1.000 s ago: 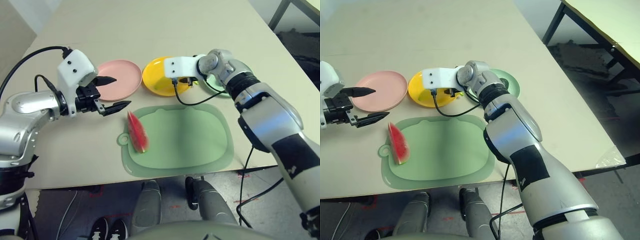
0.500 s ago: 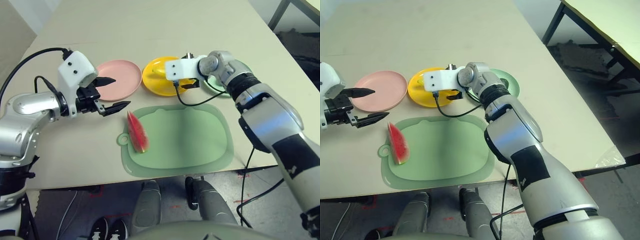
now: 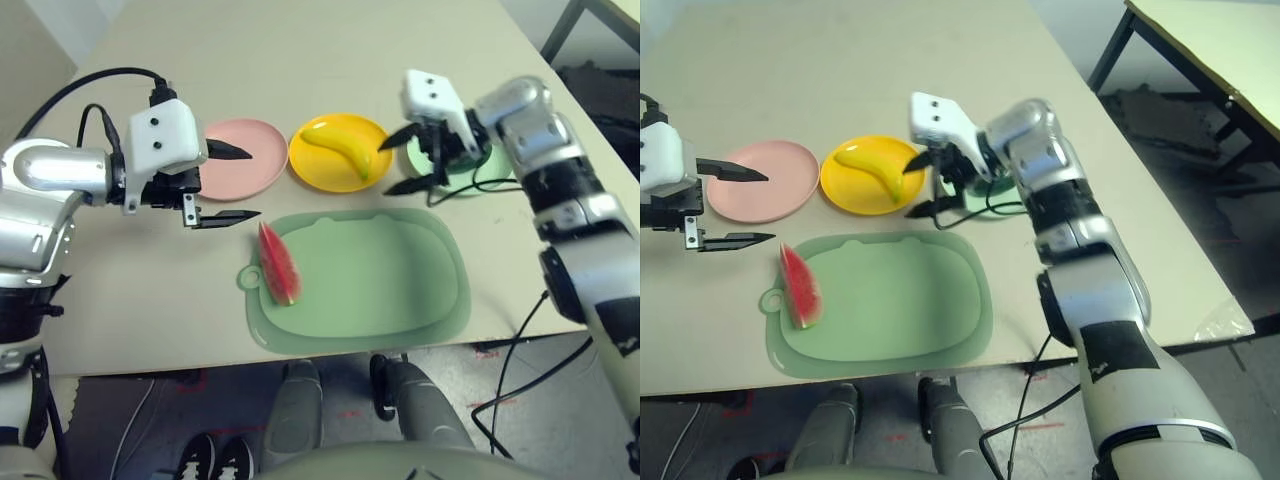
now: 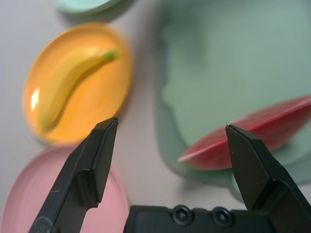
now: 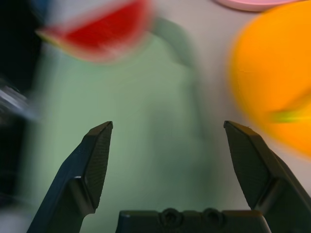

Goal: Place the fruits into color-matched plates.

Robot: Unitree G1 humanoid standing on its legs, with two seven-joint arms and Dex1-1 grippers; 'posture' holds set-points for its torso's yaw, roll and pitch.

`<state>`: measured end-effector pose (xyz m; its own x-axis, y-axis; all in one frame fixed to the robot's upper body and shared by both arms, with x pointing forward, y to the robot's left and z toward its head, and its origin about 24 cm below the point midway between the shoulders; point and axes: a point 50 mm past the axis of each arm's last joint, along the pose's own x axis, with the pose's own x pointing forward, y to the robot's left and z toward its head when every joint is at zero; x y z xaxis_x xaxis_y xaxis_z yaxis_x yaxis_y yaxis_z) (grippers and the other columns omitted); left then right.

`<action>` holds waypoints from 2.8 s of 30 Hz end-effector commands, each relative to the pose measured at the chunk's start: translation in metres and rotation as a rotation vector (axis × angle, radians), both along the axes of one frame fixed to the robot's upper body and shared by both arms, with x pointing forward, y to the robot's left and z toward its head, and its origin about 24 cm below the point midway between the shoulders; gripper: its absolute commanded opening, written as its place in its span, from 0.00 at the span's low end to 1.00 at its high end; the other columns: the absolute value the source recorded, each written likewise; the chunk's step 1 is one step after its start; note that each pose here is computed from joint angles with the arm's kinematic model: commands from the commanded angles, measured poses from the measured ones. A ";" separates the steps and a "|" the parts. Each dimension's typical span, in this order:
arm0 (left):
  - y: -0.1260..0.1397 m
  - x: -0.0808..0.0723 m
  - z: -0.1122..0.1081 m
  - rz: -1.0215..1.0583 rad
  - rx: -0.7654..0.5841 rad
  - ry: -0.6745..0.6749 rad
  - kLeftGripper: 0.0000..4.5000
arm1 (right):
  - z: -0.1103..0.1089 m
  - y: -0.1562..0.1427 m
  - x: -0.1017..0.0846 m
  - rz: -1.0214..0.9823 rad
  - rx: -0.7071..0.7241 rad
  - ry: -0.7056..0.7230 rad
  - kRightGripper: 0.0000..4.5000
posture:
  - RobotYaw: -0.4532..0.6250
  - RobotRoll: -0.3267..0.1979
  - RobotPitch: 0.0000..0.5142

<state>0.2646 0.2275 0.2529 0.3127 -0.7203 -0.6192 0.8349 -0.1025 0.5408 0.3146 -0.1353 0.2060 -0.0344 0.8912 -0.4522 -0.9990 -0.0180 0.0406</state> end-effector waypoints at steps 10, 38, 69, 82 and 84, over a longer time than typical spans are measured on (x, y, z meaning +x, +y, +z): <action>-0.027 -0.020 -0.017 -0.417 0.397 0.074 1.00 | -0.038 0.006 -0.081 -0.155 0.276 -0.002 0.99 | 0.44 0.62 0.38; -0.040 0.004 -0.077 -0.683 0.598 0.015 1.00 | -0.099 -0.006 -0.083 -0.297 0.431 -0.304 0.99 | 0.40 0.62 0.35; -0.010 0.039 -0.016 -0.339 0.554 -0.068 0.45 | -0.090 0.000 -0.100 -0.133 0.539 -0.307 1.00 | 0.41 0.62 0.34; 0.077 0.070 -0.006 0.214 0.595 -0.228 0.45 | -0.082 0.005 -0.099 -0.562 0.592 -0.269 1.00 | 0.42 0.62 0.33; 0.083 0.075 -0.014 0.257 0.609 -0.249 0.45 | -0.085 0.005 -0.100 -0.562 0.581 -0.260 1.00 | 0.41 0.62 0.34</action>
<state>0.3365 0.3057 0.2447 0.5884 -0.1843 -0.7873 0.7414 -0.2656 0.6163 0.2166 -0.1290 0.1238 0.5148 0.8415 0.1641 -0.8449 0.5304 -0.0694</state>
